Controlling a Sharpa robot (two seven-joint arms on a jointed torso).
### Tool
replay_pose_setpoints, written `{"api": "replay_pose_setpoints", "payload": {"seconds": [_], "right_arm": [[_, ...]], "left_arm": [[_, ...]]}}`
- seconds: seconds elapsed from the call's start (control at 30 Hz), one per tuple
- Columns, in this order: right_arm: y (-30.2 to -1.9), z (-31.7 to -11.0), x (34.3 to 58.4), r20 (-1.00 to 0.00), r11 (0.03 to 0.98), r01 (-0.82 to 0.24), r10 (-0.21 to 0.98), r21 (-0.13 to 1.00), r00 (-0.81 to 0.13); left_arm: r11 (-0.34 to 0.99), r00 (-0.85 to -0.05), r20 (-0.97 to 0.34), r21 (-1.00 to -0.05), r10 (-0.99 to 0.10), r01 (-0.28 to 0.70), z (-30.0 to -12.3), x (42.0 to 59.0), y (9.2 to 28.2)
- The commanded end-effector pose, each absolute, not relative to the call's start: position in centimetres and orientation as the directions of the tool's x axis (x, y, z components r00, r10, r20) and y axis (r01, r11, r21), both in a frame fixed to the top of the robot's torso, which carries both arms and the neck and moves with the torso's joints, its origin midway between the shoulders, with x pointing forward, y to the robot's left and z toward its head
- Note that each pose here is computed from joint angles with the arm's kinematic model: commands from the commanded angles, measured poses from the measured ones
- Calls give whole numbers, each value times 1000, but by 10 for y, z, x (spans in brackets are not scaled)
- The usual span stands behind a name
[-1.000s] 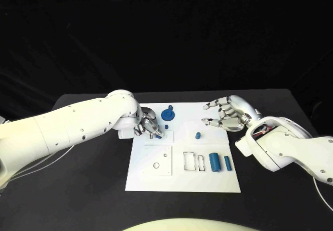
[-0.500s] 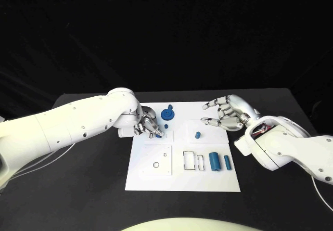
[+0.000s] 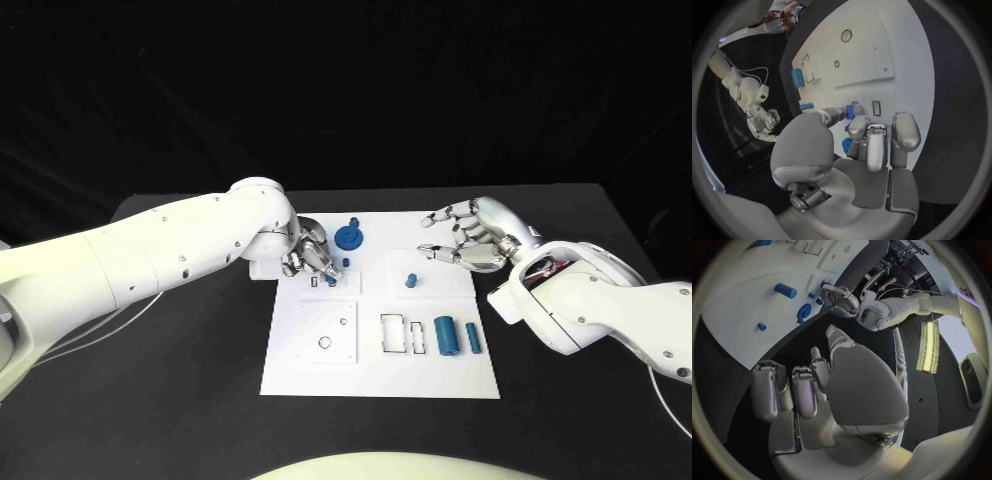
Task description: Assemble the parts on the task board
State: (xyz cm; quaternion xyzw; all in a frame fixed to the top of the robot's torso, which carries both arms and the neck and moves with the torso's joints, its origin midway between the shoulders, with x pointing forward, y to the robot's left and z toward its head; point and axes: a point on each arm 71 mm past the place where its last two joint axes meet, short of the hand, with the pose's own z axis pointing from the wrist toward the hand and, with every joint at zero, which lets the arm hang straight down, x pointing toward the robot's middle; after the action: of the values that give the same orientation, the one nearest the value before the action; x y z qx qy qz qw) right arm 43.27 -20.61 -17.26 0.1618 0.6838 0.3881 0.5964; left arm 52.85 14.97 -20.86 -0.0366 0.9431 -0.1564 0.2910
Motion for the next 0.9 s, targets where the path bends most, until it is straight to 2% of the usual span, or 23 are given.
{"api": "replay_pose_setpoints", "payload": {"seconds": [0.03, 0.47, 0.9], "right_arm": [[-205, -173, 432, -692, 645, -249, 678, 722, -248], [-204, -173, 432, -691, 645, -249, 678, 722, -249], [-204, -173, 432, -691, 644, -251, 678, 723, -249]], "left_arm": [[954, -841, -526, -295, -122, 46, -209, 528, 146], [958, -856, -507, -280, -99, 55, -211, 528, 147], [947, -859, -490, -320, -145, 22, -210, 528, 148]]}}
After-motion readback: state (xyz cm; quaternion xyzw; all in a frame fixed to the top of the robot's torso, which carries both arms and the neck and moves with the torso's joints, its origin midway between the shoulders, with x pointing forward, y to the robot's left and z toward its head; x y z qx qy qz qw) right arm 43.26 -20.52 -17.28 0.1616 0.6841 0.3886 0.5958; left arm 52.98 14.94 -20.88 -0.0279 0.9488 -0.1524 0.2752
